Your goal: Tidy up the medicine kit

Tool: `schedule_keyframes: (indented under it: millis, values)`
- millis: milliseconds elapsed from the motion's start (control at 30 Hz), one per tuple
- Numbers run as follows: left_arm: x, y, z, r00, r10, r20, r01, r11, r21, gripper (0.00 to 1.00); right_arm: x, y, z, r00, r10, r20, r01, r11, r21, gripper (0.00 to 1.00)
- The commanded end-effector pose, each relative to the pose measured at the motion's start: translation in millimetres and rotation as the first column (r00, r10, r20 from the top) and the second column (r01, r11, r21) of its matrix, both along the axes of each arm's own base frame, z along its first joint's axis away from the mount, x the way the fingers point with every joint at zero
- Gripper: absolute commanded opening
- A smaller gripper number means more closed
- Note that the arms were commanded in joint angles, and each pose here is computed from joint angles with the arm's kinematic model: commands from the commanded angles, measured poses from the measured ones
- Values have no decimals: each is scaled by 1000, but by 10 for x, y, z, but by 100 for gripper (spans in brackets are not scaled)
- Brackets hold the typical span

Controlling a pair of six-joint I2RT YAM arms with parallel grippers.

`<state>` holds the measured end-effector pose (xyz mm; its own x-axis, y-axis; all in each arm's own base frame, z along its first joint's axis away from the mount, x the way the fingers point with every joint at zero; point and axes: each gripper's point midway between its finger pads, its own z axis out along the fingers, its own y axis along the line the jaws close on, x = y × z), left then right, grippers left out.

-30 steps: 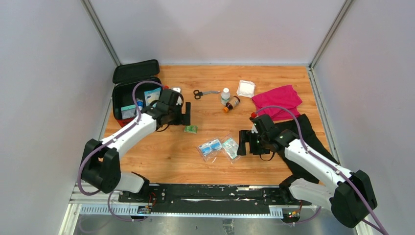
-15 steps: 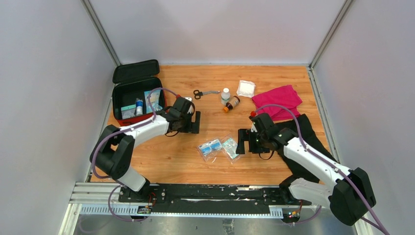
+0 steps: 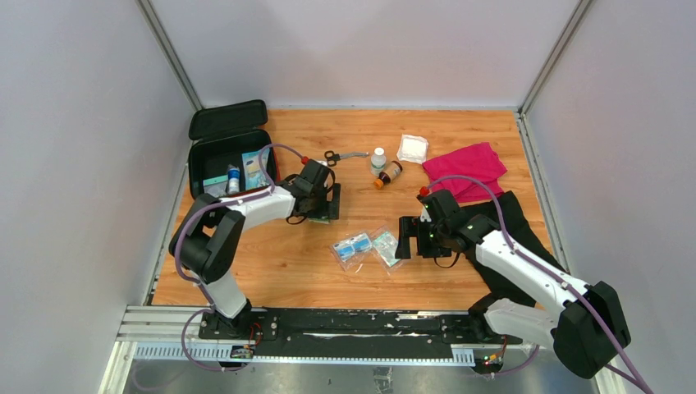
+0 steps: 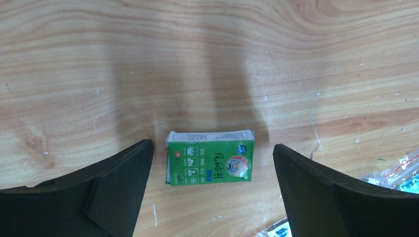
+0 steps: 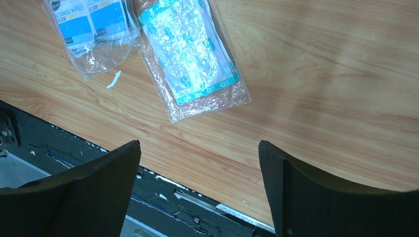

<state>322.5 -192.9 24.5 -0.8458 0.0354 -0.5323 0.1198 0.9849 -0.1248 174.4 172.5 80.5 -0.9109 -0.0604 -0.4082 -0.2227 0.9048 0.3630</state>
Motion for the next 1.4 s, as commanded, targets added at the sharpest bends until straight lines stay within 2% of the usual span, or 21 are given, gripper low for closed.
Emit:
schedule_keyframes:
  millis: [0,233,567,767,900,1100,1233,1367]
  values:
    - [27,-89,-56,1000,4,-3,-4,1000,3,95,-71,-2,-12,1000,9,-17,-9,1000,1,93]
    - [-69,-77,-106,999,11,-30,-10,999,47,78,-80,-9,-37,1000,9,-23,-9,1000,-3,93]
    - [-203,-1,-130,999,20,-42,-16,994,113,65,-83,-5,-58,999,13,-34,-13,1000,-9,92]
    - [-133,18,6,1000,24,-8,-23,992,127,60,-80,-2,-57,999,13,-35,-14,1000,-8,92]
    - [-48,-22,226,1000,0,22,-3,992,126,60,-91,-5,-60,999,16,-34,-16,1000,-7,91]
    - [139,23,826,992,-17,126,3,994,108,60,-96,-9,-58,999,14,-33,-15,1000,-5,91]
    - [339,225,1180,986,4,167,-10,999,37,61,-94,-10,-59,999,14,-32,-14,1000,-6,91]
    - [589,662,1419,980,59,191,-61,998,4,61,-91,-15,-62,999,14,-29,-14,1000,-8,91]
